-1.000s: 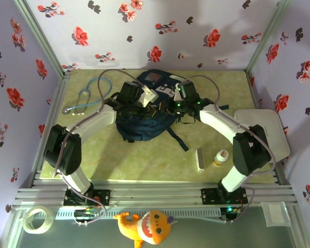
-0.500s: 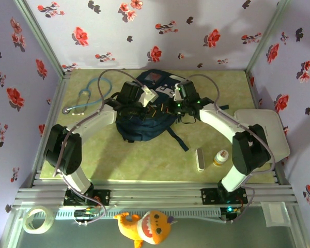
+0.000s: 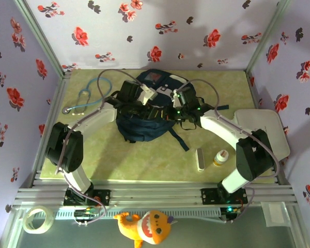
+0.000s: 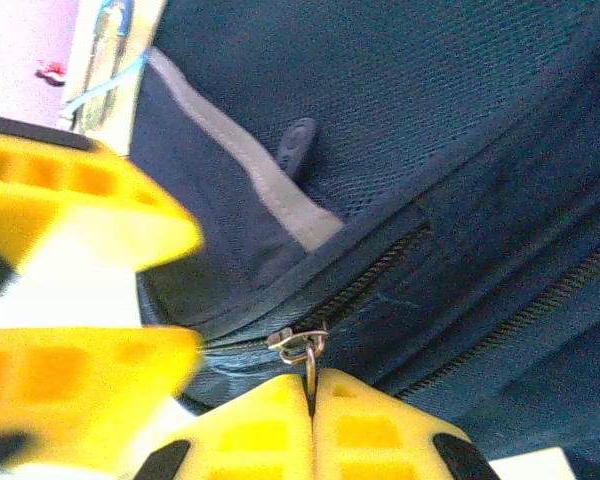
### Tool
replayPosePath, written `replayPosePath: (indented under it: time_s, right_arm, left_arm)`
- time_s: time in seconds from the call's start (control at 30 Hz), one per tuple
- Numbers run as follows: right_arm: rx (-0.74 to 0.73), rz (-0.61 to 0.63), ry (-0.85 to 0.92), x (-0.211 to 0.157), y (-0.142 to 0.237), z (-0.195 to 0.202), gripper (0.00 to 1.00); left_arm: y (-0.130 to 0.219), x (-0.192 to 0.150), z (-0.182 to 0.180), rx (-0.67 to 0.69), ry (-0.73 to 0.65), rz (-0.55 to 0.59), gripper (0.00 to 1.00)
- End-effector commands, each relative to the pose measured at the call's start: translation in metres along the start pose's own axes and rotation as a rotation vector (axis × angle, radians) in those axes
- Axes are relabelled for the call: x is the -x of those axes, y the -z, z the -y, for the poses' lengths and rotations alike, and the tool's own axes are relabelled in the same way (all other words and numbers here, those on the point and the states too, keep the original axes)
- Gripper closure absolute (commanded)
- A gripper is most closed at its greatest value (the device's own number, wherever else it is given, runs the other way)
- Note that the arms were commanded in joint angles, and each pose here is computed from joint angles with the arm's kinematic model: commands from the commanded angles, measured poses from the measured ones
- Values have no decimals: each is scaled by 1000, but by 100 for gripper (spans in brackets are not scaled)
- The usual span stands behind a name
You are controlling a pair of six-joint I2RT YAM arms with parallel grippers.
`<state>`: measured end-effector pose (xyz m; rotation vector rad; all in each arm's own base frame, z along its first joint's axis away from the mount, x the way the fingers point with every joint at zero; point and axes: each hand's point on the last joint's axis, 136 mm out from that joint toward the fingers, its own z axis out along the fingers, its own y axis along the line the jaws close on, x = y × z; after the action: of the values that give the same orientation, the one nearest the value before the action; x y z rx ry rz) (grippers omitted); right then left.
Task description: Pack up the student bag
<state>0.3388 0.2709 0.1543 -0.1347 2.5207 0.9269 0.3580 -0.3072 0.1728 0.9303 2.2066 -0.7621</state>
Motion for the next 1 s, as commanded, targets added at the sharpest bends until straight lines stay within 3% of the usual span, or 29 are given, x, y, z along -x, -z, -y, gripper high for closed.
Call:
replayPosePath:
  time_s: [0.0, 0.1, 0.27, 0.33, 0.57, 0.97]
  right_arm:
    - [-78, 35, 10, 10, 8, 26, 100]
    - [-122, 38, 43, 14, 7, 36, 100]
    - [-197, 47, 77, 23, 4, 55, 100]
    - [-223, 55, 100, 28, 4, 62, 100]
    - [-240, 62, 124, 38, 2, 70, 100]
    - [-257, 38, 124, 38, -4, 75, 100]
  left_arm:
    - [39, 7, -20, 44, 43, 48, 47]
    - [50, 1, -53, 136, 157, 57, 32]
    - [52, -13, -136, 402, 424, 17, 30]
    - [42, -16, -156, 412, 508, -26, 30]
    - [0, -18, -184, 389, 577, -159, 33]
    - [-30, -13, -163, 215, 587, -195, 79]
